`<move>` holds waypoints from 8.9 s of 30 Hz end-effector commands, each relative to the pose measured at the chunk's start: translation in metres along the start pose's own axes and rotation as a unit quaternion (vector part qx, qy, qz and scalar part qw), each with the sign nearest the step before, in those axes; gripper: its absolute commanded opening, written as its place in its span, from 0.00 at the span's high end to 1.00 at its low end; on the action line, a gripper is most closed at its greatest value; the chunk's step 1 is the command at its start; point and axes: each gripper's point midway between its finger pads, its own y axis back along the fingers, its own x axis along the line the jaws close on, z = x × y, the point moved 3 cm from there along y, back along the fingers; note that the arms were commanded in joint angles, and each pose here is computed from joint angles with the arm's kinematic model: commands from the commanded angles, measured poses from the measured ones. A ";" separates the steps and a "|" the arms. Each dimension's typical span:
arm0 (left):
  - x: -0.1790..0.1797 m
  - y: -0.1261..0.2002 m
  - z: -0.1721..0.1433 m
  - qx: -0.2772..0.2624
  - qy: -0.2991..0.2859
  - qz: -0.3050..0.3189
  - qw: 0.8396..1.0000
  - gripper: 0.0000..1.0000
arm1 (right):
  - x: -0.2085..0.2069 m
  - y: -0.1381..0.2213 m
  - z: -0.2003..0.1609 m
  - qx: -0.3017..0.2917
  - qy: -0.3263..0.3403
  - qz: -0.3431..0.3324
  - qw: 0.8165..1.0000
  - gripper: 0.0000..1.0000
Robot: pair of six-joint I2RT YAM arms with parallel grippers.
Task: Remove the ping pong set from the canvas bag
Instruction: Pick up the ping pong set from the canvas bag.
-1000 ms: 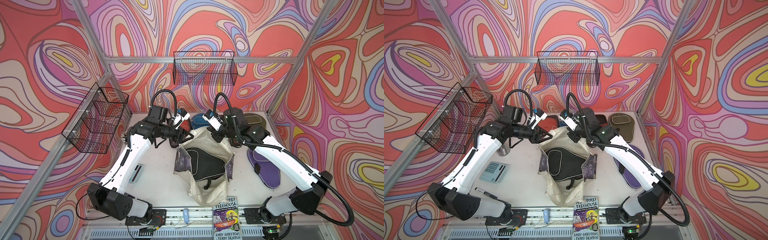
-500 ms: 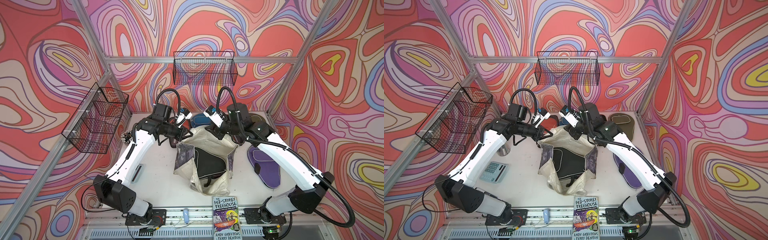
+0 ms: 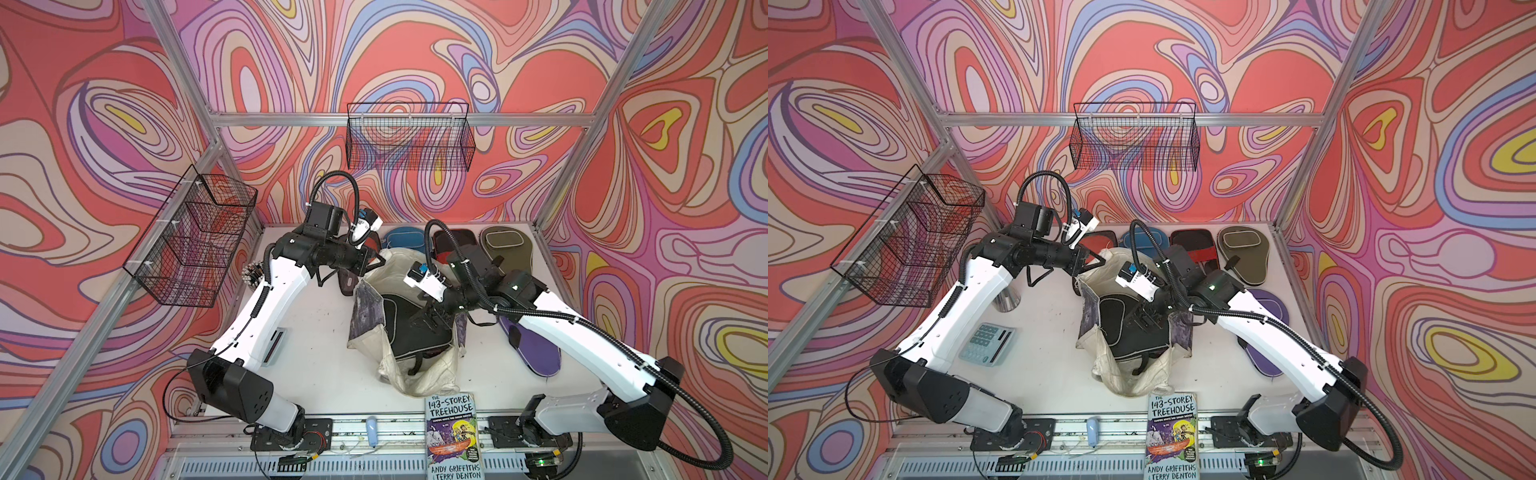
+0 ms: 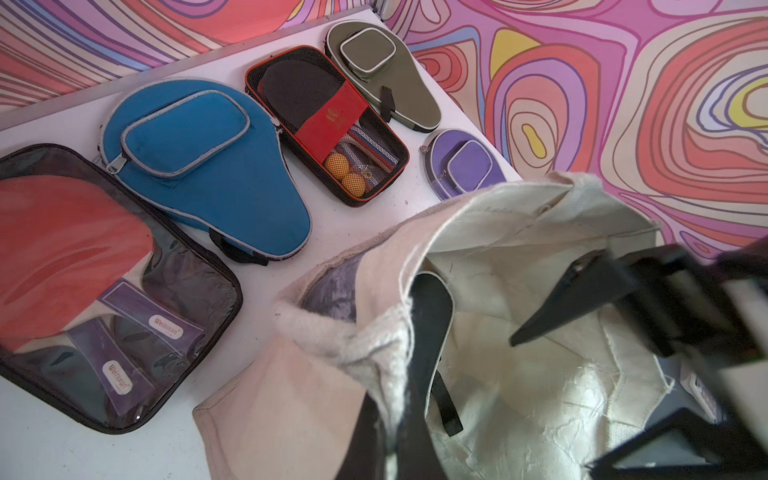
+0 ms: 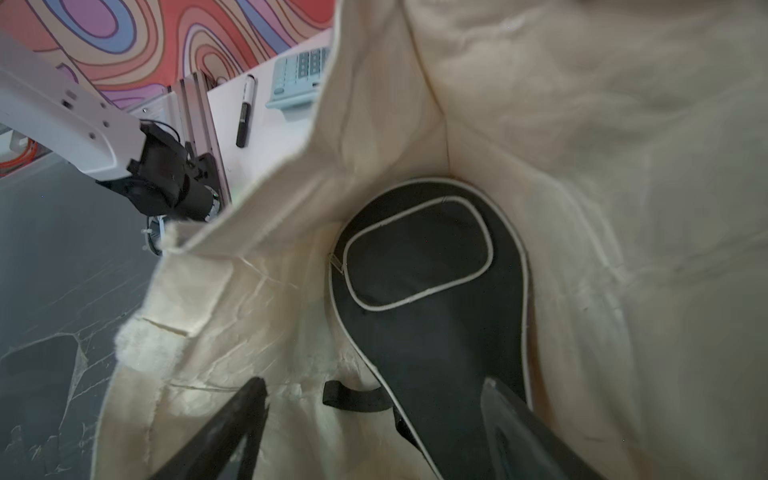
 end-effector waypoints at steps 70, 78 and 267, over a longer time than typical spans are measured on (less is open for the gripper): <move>-0.020 -0.018 0.003 -0.049 -0.042 -0.130 0.989 1.00 | -0.121 -0.119 -0.063 0.043 -0.136 -0.011 0.990 1.00; -0.010 -0.026 -0.003 -0.036 -0.040 -0.106 0.993 1.00 | -0.107 -0.060 -0.018 -0.038 -0.092 -0.047 0.994 1.00; -0.016 0.129 0.058 -0.268 -0.051 0.022 0.962 1.00 | -0.106 0.096 0.181 -0.312 -0.057 -0.100 0.943 0.17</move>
